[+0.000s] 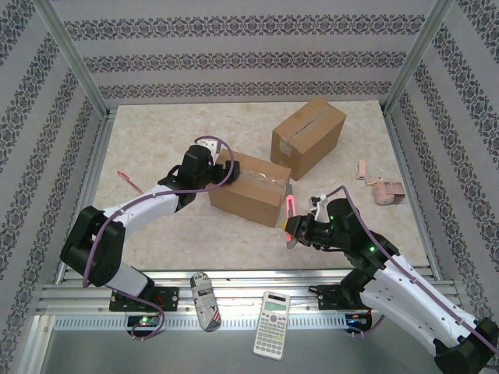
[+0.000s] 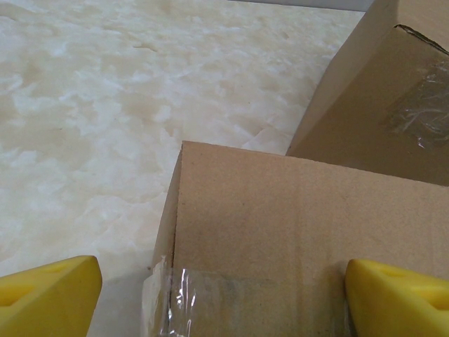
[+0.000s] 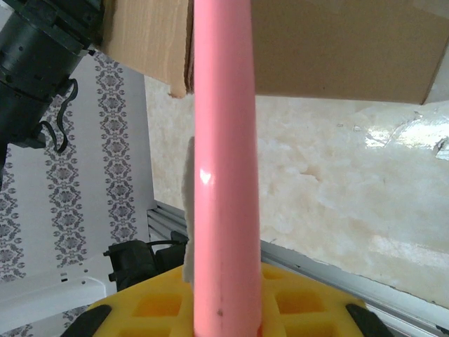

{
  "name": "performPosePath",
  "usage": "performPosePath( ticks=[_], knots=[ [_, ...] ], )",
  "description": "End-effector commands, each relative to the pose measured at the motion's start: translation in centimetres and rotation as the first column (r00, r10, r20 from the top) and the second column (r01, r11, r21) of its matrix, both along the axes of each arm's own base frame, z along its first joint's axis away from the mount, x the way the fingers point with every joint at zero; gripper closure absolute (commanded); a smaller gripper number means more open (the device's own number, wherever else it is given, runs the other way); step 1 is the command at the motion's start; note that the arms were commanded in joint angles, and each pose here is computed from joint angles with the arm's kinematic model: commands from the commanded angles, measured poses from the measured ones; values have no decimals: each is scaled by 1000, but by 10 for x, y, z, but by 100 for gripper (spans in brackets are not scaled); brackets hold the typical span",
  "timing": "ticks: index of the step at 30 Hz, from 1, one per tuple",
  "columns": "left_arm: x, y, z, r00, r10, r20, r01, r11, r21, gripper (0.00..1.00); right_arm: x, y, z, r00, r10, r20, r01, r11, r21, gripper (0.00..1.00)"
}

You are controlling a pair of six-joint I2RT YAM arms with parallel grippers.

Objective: Unpack the express box

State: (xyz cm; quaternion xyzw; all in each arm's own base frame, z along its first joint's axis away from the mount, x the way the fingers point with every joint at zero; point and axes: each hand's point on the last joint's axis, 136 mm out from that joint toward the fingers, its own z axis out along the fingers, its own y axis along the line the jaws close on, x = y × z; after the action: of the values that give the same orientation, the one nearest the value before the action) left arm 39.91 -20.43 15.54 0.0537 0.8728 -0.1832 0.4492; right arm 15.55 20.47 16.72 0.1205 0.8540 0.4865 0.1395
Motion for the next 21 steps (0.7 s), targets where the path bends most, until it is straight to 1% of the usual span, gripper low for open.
performPosePath(
  ticks=[1,21],
  knots=[
    [-46,34,-102,951,79,-300,-10,974,226,11,-32,10,-17,985,128,-117,-126,992,21,100],
    [-46,35,-103,950,84,-300,-14,974,226,11,-42,25,-7,975,208,-83,-203,977,60,100]
  ],
)
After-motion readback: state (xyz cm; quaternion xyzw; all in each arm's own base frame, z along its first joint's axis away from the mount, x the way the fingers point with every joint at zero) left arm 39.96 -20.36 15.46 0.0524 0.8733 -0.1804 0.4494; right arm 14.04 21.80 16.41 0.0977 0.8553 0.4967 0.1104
